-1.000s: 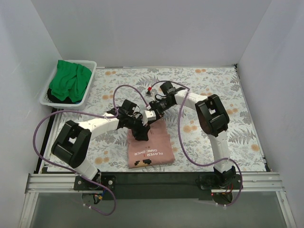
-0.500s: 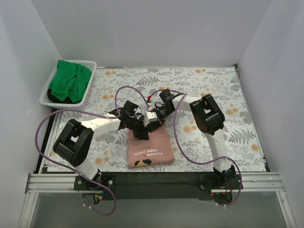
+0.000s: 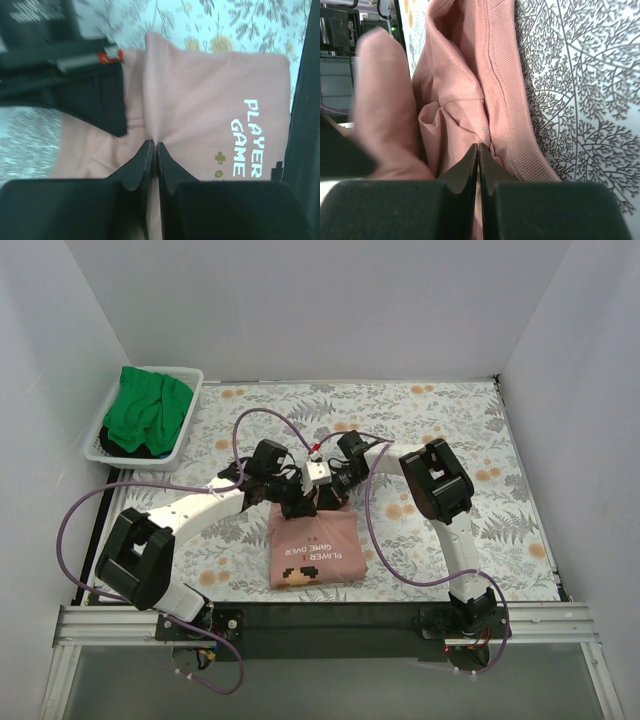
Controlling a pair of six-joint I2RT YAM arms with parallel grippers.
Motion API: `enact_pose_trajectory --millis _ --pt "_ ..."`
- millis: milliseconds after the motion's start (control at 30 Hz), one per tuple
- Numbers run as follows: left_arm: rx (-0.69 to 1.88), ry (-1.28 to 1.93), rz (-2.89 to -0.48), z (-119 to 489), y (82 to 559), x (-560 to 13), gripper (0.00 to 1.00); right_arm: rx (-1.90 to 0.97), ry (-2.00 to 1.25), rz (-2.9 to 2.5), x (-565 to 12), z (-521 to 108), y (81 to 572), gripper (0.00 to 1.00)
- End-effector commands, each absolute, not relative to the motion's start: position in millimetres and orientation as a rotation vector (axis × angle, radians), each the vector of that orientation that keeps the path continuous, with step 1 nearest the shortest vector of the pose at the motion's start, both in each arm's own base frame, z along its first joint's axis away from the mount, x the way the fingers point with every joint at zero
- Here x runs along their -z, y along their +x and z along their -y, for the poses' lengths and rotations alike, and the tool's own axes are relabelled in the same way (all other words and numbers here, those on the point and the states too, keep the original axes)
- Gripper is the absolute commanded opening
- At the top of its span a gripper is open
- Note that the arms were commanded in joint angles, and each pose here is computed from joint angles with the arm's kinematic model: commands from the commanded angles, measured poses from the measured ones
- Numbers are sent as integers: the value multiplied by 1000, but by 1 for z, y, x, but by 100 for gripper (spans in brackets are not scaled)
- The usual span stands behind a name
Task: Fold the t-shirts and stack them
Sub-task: Fold the tshirt
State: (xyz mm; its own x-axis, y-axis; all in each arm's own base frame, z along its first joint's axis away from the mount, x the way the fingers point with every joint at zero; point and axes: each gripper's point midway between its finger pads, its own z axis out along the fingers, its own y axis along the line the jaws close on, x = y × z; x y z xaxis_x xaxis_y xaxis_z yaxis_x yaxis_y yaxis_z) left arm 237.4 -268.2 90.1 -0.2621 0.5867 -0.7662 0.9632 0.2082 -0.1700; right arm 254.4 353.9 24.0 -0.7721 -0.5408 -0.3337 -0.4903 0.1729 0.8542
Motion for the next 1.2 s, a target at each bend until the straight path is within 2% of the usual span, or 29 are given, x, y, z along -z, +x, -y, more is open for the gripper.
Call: enact_pose_trajectory --millis 0,300,700,1167 --pt "768 1432 -1783 275 262 -132 0 1671 1060 2383 -23 -350 249 9" --pt "610 1434 -1775 264 303 -104 0 1674 1099 2425 -40 -352 259 8" --pt "719 1472 -1709 269 279 -111 0 1668 1366 2605 -103 -364 310 18" --pt "667 1467 -1690 266 283 -120 0 1615 1181 2457 -24 -364 276 9"
